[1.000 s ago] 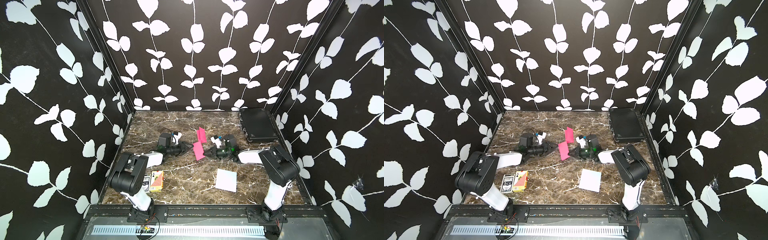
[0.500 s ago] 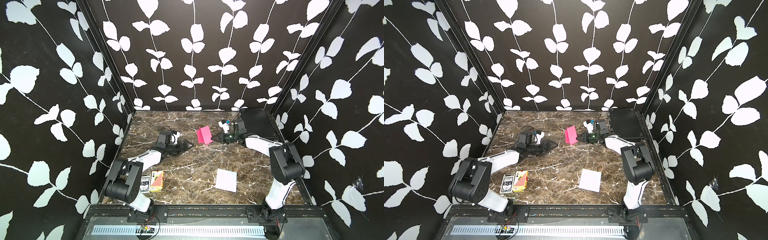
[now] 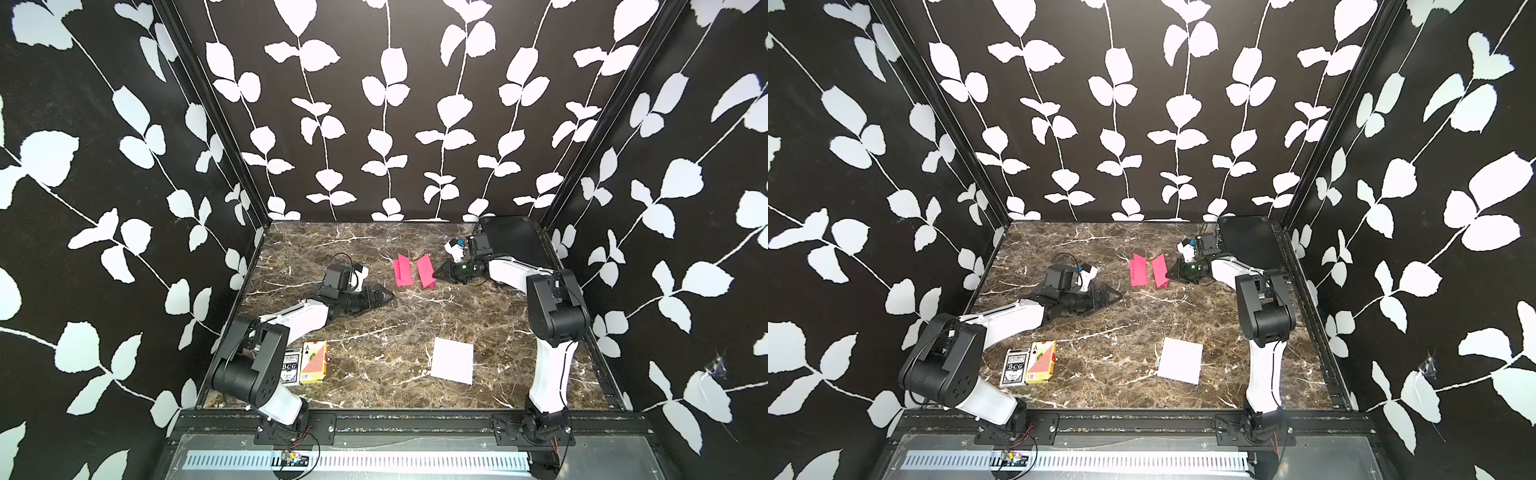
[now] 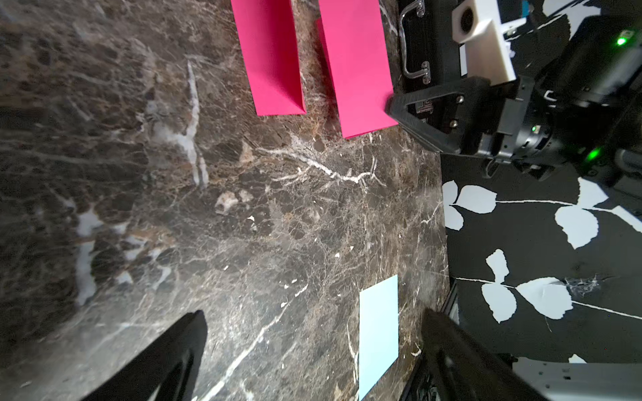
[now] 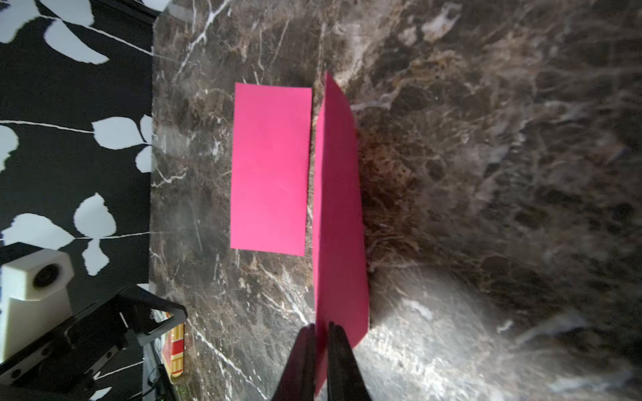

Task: Fold the square paper along the opposite sides
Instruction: Place the paper at the center of the board, then move the paper at the center of the board, then pick up the paper from the center of the board.

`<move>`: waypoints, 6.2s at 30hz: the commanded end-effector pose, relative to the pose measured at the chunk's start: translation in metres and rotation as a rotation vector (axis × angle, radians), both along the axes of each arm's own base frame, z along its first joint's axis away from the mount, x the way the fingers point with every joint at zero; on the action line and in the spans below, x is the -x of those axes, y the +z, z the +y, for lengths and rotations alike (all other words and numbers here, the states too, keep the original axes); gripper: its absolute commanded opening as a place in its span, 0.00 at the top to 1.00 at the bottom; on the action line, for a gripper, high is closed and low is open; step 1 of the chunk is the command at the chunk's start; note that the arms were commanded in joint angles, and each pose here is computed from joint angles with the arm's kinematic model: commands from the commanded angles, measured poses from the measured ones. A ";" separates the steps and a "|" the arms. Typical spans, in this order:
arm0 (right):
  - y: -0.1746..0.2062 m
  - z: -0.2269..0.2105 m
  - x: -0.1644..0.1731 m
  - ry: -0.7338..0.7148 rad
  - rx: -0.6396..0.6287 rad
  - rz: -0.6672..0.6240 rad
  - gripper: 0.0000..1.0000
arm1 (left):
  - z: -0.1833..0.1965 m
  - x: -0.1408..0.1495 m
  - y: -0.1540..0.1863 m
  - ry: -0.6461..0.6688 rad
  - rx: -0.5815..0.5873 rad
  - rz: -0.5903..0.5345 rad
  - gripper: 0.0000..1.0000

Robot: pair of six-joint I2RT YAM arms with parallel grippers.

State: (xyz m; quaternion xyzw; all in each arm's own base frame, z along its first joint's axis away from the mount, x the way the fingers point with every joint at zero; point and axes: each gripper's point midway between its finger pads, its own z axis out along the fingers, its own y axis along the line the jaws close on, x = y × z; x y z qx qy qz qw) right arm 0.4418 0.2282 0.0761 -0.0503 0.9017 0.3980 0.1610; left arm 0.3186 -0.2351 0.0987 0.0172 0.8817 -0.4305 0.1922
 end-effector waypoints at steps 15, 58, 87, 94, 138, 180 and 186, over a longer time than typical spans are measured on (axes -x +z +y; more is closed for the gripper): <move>-0.024 -0.016 -0.023 -0.105 0.144 -0.018 0.89 | -0.007 0.000 0.006 -0.033 0.019 -0.032 0.01; -0.011 -0.012 -0.032 -0.166 0.260 -0.078 0.68 | -0.004 0.002 0.008 -0.028 0.014 -0.032 0.02; -0.021 -0.069 0.275 -0.158 0.914 -0.442 0.56 | -0.044 0.024 -0.003 -0.100 -0.078 0.002 0.08; -0.068 -0.029 0.283 0.015 0.771 -0.453 0.64 | -0.035 0.029 -0.004 -0.095 -0.106 0.006 0.07; -0.047 0.061 0.241 0.155 -0.072 0.048 0.46 | -0.003 0.082 -0.037 -0.184 -0.318 0.261 0.11; -0.045 0.077 0.215 0.220 -0.007 -0.010 0.48 | -0.007 0.081 -0.047 -0.177 -0.292 0.247 0.66; 0.013 0.068 0.185 0.151 -0.167 -0.094 0.45 | -0.029 0.069 0.011 -0.201 -0.054 0.123 0.71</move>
